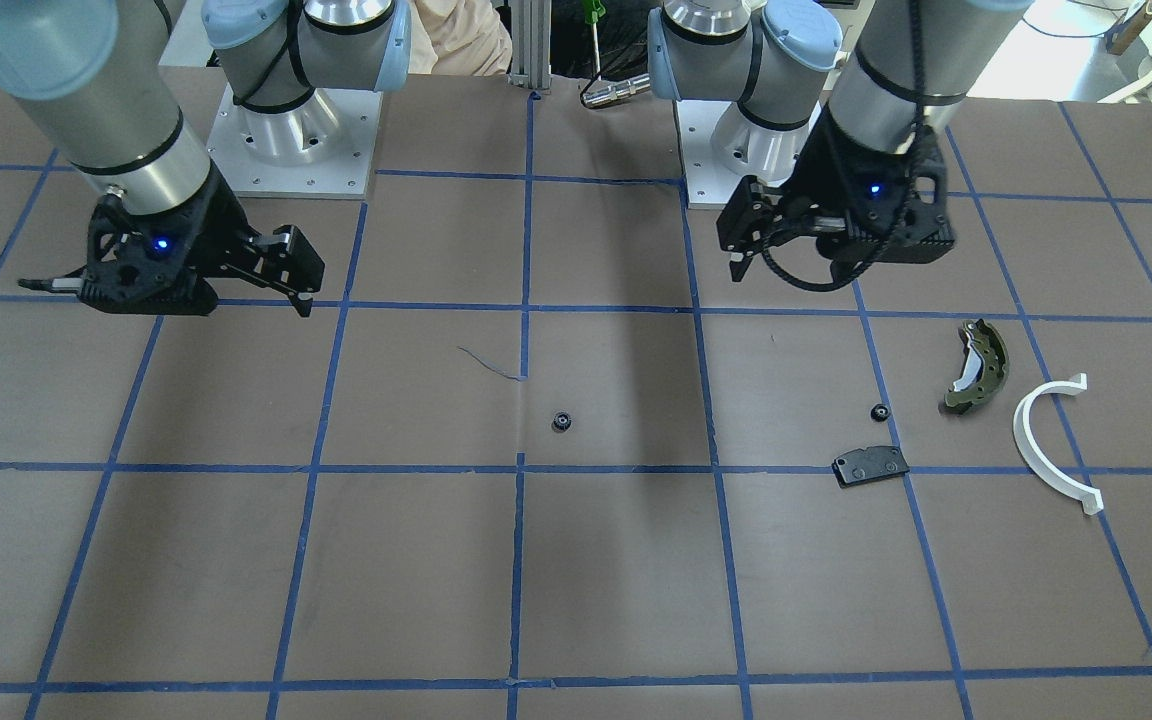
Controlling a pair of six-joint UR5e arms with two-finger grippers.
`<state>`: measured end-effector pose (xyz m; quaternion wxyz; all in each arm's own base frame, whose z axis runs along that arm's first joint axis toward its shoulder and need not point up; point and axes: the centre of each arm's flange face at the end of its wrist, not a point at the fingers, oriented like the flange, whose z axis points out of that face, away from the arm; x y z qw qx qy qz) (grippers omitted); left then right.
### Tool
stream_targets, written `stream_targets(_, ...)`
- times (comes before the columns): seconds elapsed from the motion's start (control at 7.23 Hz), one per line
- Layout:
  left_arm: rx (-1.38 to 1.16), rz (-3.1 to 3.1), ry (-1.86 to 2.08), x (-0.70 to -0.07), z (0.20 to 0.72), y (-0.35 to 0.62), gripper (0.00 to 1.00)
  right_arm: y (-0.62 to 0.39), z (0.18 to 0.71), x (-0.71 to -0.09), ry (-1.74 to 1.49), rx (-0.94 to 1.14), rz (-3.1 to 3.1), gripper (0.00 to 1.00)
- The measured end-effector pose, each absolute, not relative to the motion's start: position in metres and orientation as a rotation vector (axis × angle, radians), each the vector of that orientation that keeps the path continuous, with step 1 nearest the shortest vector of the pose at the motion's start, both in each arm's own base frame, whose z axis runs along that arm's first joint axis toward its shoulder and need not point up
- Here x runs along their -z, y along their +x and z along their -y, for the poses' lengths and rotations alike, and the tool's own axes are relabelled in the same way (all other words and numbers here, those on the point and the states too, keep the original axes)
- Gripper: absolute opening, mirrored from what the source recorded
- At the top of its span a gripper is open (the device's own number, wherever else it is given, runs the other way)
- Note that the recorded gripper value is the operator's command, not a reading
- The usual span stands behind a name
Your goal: Place bearing gear from tray to pile
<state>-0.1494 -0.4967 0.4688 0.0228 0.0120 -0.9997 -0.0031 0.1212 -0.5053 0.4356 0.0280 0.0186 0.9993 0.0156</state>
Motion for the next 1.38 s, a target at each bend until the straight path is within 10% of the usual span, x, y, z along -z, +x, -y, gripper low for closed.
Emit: stream_targets(1.38, 0.013, 3.12, 0.14, -0.184, 0.479, -0.321, 1.0, 0.109, 0.499, -0.459, 0.077, -0.111, -3.192, 1.0)
